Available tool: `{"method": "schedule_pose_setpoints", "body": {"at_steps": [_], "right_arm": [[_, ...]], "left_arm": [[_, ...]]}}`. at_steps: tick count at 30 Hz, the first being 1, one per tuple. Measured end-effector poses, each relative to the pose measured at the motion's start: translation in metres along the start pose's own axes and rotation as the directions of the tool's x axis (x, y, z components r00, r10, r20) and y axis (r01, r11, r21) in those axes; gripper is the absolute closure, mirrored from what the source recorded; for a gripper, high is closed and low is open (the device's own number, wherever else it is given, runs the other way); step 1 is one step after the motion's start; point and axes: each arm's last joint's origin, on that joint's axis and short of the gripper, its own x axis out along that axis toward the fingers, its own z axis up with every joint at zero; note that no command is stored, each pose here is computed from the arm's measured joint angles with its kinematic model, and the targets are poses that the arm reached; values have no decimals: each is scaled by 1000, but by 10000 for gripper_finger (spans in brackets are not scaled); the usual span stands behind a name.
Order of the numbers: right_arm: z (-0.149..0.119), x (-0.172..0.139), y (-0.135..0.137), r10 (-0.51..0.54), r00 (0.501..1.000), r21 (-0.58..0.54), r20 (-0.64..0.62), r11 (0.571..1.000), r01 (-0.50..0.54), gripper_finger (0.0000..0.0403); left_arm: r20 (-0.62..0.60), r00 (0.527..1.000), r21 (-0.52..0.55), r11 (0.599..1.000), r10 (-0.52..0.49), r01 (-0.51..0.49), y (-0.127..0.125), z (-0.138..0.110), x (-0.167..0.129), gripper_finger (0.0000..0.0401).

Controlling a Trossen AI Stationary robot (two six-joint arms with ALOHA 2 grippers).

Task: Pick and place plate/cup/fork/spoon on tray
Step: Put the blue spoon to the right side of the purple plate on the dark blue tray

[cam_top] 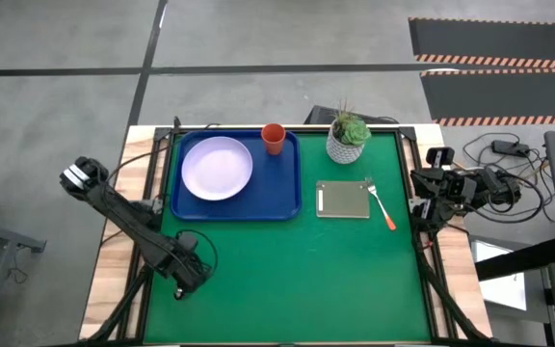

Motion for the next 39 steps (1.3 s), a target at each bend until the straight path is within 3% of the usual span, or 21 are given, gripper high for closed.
{"method": "schedule_pose_setpoints", "body": {"at_steps": [7, 11, 33, 39], "right_arm": [[0, 0, 0, -1, 1000, -1, 1, 1000, 1, 394], [0, 0, 0, 0, 1000, -3, 1, 1000, 0, 394], [0, 0, 0, 0, 1000, -1, 0, 1000, 0, 394], [0, 0, 0, 0, 1000, -1, 0, 1000, 0, 394]], "left_arm": [[10, 999, -1, 999, 32, -32, 9, 3, 9, 271], [13, 999, -1, 999, 41, -41, 12, 4, 15, 259], [-2, 1000, -23, 1000, 9, -9, 21, 9, 39, 338], [-3, 1000, -20, 1000, 19, -19, 21, 9, 38, 386]]}}
